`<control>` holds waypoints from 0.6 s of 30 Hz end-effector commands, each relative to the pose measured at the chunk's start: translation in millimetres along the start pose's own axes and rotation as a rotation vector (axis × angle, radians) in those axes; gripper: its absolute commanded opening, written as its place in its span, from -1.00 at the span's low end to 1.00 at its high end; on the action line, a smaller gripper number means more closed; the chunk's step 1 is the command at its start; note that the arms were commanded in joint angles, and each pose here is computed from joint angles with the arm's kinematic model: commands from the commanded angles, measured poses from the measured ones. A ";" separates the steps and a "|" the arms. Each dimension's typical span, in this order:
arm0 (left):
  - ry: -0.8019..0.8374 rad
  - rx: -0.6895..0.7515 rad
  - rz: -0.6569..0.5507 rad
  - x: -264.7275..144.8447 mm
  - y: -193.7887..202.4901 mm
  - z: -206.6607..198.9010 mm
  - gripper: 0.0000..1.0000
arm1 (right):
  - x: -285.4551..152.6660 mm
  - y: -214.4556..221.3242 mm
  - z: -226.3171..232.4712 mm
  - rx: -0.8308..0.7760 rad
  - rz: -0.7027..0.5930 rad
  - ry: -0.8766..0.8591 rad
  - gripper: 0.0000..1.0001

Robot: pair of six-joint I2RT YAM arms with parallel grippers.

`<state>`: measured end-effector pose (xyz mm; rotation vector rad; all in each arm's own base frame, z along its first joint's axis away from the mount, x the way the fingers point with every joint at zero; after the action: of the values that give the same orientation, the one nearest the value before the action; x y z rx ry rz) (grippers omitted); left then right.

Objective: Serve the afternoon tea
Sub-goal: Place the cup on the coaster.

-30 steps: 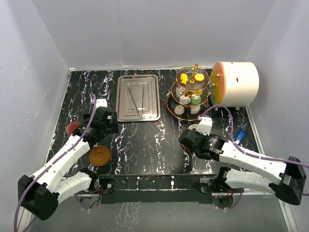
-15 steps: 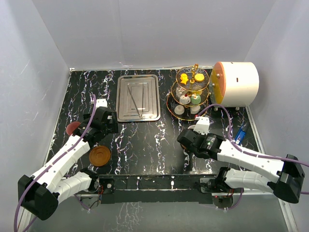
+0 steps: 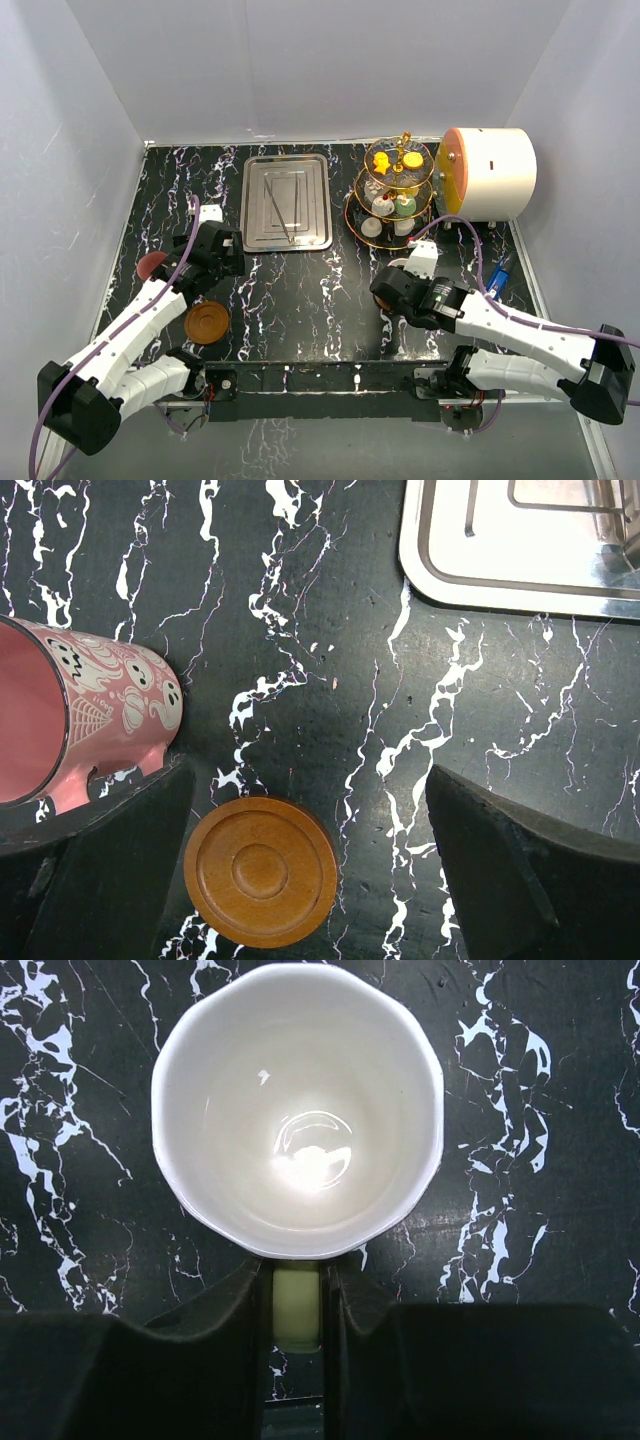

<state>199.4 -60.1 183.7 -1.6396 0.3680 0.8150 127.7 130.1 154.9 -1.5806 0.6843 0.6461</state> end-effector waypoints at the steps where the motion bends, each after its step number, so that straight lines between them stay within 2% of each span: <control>1: -0.006 -0.002 -0.015 -3.7 -8.5 -0.4 0.97 | -4.8 -20.5 -2.9 0.075 -0.129 0.009 -0.72; 11: -0.004 -0.004 -0.012 -3.7 -8.1 -1.0 0.97 | 1.1 -23.8 -7.8 0.078 -0.246 -0.001 -0.72; 18: -0.008 -0.007 -0.015 -4.0 -8.7 -0.6 0.97 | 2.0 -23.2 -0.1 0.022 -0.244 -0.066 -0.64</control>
<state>199.5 -60.2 181.6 -1.6298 0.3735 0.8258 130.7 118.5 147.1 -1.6340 0.5740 0.5851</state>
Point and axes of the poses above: each gripper's point midway between its finger pads, its own x axis out along the fingers, its own z axis along the line the jaws close on, y = z × x, the point moved 7 cm from there along -x, back along the fingers, and after that the axes turned 14 degrees about -x, right-handed, at the moved point
